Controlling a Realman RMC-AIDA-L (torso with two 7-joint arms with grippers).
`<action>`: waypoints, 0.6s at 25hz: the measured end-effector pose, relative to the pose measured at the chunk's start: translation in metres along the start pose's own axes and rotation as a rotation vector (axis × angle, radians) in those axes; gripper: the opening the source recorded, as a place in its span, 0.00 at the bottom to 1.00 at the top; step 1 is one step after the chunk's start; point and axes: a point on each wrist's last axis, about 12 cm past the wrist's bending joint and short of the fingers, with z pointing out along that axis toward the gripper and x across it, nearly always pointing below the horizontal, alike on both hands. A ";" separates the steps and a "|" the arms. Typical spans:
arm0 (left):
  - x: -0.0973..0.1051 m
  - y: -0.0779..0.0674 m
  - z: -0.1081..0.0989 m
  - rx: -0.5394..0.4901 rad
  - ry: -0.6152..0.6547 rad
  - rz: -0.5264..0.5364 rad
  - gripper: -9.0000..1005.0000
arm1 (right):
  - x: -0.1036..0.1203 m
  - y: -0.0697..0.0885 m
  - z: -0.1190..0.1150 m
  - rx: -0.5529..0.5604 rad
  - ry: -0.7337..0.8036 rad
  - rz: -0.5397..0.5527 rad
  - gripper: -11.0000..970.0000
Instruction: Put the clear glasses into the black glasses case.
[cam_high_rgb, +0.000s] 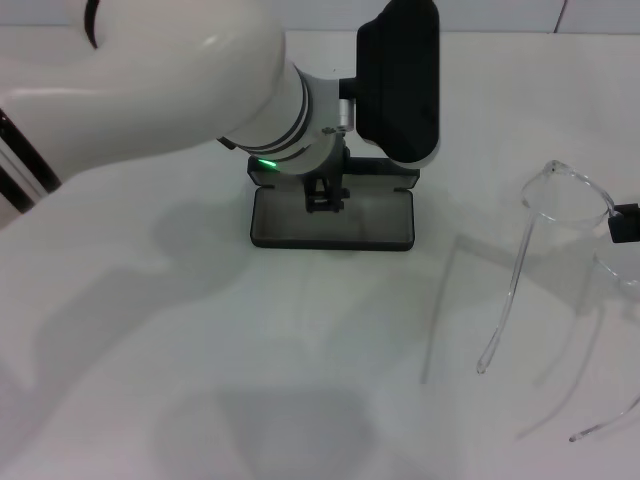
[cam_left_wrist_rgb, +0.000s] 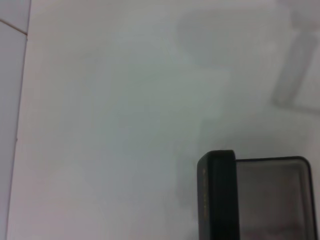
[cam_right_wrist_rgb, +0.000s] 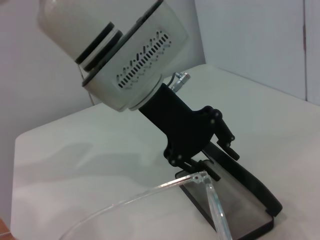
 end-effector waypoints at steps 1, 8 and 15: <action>-0.001 0.000 -0.002 0.001 -0.002 -0.004 0.35 | 0.000 0.000 0.000 0.001 0.000 0.000 0.08; -0.009 0.006 -0.033 -0.035 -0.093 -0.057 0.43 | 0.002 0.000 -0.001 0.009 -0.004 -0.009 0.08; -0.006 0.015 -0.088 -0.082 -0.349 -0.200 0.42 | -0.002 -0.005 -0.008 0.073 -0.101 -0.027 0.08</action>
